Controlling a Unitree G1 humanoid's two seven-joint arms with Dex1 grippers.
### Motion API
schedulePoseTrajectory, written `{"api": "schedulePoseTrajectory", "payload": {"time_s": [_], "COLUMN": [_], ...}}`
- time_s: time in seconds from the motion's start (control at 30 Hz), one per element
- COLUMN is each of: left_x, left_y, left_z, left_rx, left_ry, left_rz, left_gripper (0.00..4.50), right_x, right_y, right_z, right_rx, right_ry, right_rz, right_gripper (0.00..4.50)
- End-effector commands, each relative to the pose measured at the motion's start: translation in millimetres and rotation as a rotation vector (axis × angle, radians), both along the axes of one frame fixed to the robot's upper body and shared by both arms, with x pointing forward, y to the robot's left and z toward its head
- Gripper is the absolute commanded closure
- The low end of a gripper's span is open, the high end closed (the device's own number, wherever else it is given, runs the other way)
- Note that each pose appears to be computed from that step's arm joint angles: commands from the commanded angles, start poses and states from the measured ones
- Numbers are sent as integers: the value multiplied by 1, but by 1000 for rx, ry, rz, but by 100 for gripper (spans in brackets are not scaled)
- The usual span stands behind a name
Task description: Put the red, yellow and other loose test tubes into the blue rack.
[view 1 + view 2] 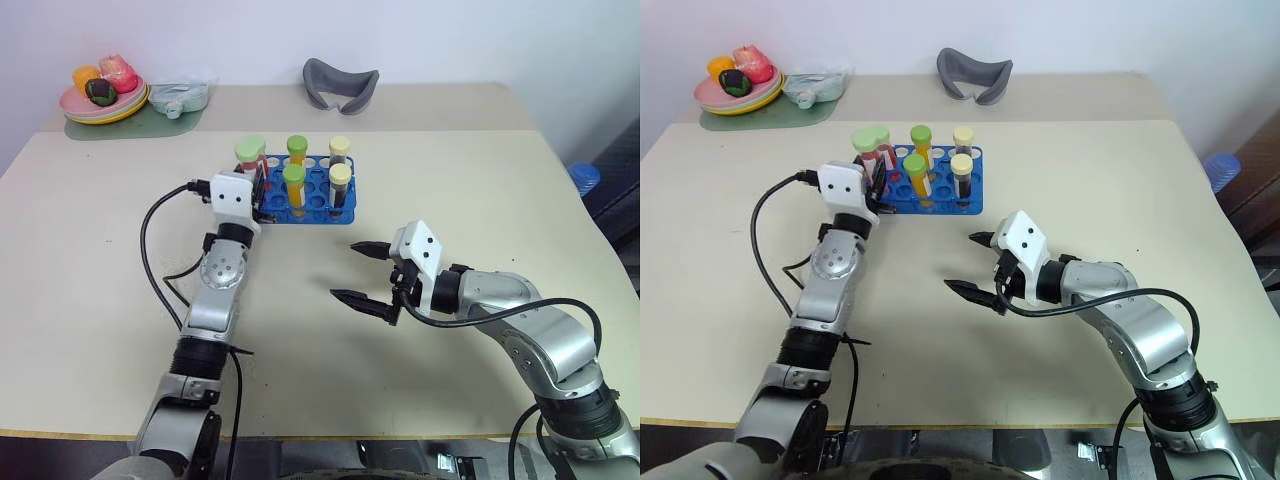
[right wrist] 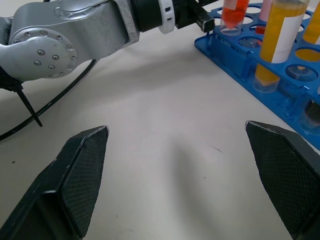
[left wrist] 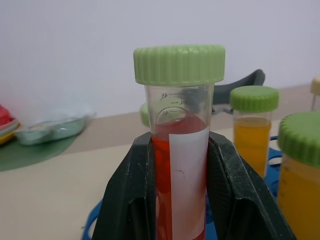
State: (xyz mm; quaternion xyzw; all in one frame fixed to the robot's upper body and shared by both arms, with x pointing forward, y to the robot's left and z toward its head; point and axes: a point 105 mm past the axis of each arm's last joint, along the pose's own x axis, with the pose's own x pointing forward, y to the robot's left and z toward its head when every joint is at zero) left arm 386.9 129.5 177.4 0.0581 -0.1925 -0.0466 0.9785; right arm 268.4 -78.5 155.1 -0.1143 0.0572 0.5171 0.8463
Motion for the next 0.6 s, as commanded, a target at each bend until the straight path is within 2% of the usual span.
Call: {"api": "schedulePoseTrajectory", "payload": {"time_s": [0.03,0.37,0.6], "left_x": [0,-4,-9], "left_y": [0,1,11], "left_z": [4,-1,4], "left_rx": [-18,-16,-42], "left_ry": [-20,-8,-19], "left_rz": [0,12,29], "left_gripper": [367,367,32], "right_x": [-4,-5,-5], "right_y": [2,1,2], "right_z": [12,12,12], "right_rx": [16,14,16], "right_ry": [-54,-50,-49], "right_rz": [13,14,14], "right_gripper": [0,0,0]}}
